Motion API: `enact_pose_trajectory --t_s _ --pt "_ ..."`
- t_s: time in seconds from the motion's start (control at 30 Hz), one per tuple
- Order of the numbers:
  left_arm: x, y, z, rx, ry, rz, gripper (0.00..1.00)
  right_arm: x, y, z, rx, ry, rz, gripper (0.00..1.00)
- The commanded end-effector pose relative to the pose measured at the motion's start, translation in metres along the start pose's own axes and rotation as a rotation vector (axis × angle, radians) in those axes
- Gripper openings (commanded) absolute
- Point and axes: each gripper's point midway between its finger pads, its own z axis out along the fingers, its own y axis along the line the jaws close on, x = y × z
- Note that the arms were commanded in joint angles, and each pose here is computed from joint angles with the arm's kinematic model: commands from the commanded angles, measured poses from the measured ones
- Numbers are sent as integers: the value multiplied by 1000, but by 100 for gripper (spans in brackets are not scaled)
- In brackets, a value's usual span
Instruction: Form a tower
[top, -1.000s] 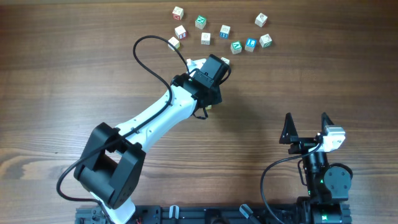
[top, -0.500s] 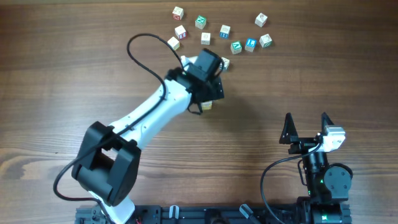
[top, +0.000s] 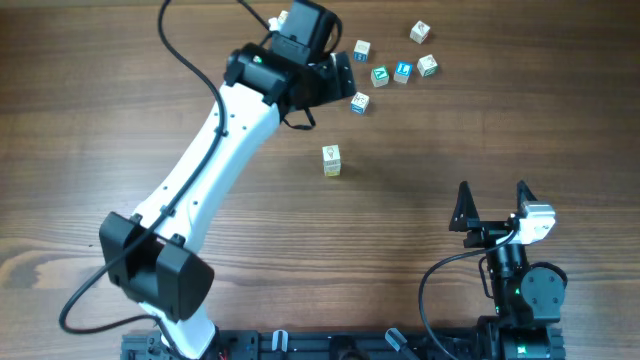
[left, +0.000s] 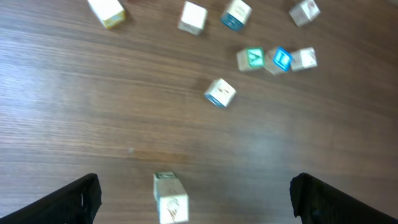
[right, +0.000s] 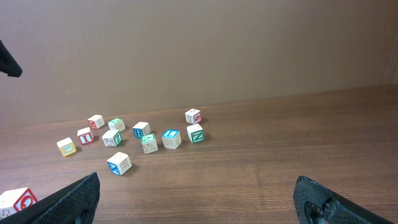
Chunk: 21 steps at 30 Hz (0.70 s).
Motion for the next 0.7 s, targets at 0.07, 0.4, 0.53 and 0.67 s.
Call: enact_pose_trajectory --t_s 0.07,0.4,0.53,0.67 --pt "-60 -5 -17 7 -4 99 99 -1 2 0 -8 -5 -5 100" --pt "-33 -19 -51 -36 73 184 100 -1 2 0 -8 -5 -4 100" --pt "-17 -36 -49 -24 93 214 100 -1 2 0 -8 -5 -5 100" --pt "0 -7 -5 -218 123 81 100 -1 2 0 -8 -5 -5 100"
